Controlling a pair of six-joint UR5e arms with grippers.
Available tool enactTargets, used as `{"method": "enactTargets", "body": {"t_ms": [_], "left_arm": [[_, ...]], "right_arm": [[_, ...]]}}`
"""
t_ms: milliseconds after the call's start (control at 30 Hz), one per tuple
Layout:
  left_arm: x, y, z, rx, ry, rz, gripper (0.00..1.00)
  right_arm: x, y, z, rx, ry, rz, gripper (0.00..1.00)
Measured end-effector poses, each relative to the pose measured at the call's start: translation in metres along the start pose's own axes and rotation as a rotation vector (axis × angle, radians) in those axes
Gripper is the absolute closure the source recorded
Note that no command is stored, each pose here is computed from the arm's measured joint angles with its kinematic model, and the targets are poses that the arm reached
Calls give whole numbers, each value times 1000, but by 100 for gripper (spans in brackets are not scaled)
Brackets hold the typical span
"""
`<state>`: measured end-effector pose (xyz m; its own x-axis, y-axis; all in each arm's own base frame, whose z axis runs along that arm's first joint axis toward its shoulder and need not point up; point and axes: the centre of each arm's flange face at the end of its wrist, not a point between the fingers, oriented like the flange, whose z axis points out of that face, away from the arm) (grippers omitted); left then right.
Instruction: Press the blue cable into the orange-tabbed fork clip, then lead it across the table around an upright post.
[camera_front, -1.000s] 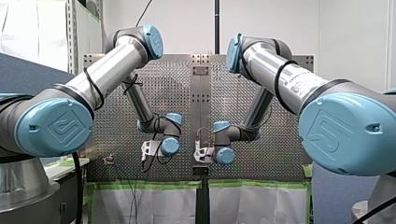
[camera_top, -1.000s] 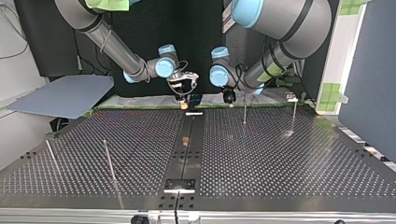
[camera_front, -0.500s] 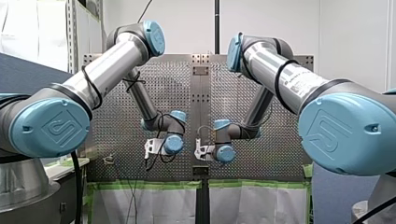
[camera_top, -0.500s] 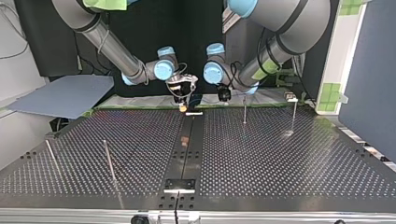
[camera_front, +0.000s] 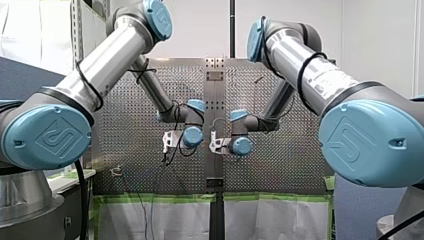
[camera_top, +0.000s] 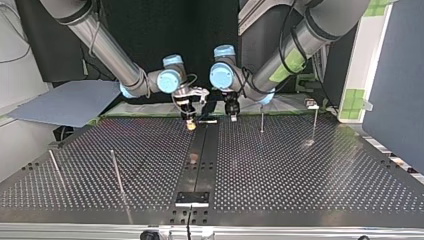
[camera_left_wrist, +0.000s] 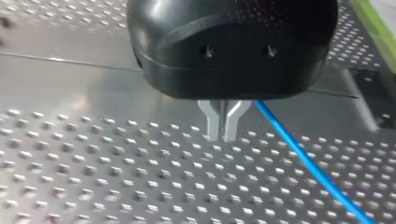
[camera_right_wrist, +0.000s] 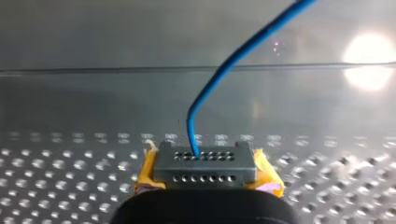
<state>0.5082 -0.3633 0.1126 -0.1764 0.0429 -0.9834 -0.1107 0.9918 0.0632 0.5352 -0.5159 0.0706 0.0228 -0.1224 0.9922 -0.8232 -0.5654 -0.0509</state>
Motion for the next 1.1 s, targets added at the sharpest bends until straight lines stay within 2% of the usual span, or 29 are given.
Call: {"method": "enactTargets", "body": {"t_ms": [300, 500, 733, 967, 1100], "left_arm": [[-51, 1, -10, 8, -59, -50, 100], [-56, 1, -10, 13, -66, -49, 100], [-61, -2, -9, 25, -75, -18, 100], [-74, -8, -2, 32, -99, -29, 100], [-78, -11, -1, 51, -106, -42, 100]], "right_arm": [[47, 6, -3, -12, 34, 7, 100], [71, 9, -5, -19, 52, 8, 100], [110, 14, -11, -27, 91, 11, 100], [145, 21, -15, -38, 133, 15, 100], [157, 26, -17, -45, 149, 16, 100]]}}
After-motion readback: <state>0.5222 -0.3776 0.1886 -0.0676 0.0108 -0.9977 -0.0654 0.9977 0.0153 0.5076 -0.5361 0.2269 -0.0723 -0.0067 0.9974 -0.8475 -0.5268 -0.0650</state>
